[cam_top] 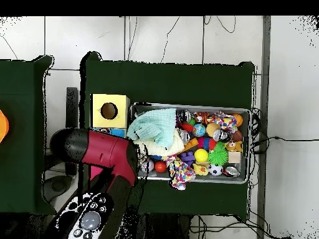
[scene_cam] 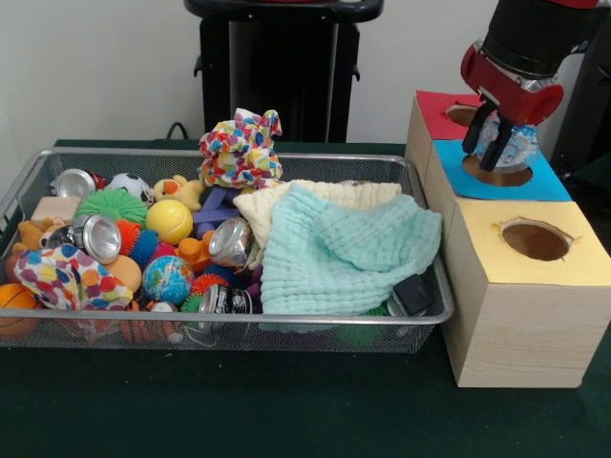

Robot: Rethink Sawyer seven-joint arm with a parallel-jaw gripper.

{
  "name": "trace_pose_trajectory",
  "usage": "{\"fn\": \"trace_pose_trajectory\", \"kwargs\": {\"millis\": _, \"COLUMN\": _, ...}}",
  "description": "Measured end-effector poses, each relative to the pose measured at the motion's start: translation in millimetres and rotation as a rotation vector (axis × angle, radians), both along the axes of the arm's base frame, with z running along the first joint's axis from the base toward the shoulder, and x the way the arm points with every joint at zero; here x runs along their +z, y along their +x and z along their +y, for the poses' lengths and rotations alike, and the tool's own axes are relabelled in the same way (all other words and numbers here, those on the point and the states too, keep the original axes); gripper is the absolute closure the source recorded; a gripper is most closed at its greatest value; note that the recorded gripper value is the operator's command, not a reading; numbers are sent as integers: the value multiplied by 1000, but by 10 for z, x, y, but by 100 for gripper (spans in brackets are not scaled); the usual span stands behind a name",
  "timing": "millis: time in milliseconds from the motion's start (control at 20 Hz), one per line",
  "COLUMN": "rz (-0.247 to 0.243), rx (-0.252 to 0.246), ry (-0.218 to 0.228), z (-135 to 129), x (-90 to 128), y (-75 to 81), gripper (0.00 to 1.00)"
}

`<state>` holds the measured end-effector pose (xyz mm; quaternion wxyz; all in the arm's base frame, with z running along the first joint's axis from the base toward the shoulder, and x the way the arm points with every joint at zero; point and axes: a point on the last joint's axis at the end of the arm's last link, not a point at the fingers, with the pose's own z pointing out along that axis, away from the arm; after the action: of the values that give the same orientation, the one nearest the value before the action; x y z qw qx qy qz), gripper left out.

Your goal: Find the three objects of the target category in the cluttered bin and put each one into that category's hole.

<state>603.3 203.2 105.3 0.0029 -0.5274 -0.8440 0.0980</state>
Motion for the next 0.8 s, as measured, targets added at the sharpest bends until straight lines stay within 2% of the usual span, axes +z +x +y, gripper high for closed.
{"fn": "trace_pose_trajectory", "kwargs": {"millis": 600, "rz": 1, "rx": -1, "ry": -2, "z": -7, "x": -6, "y": -2, "gripper": 100}}
{"fn": "trace_pose_trajectory", "kwargs": {"millis": 650, "rz": 1, "rx": -1, "ry": -2, "z": -11, "x": -8, "y": -2, "gripper": 0}}
{"fn": "trace_pose_trajectory", "kwargs": {"millis": 800, "rz": 1, "rx": -1, "ry": -2, "z": -10, "x": -8, "y": -2, "gripper": 0}}
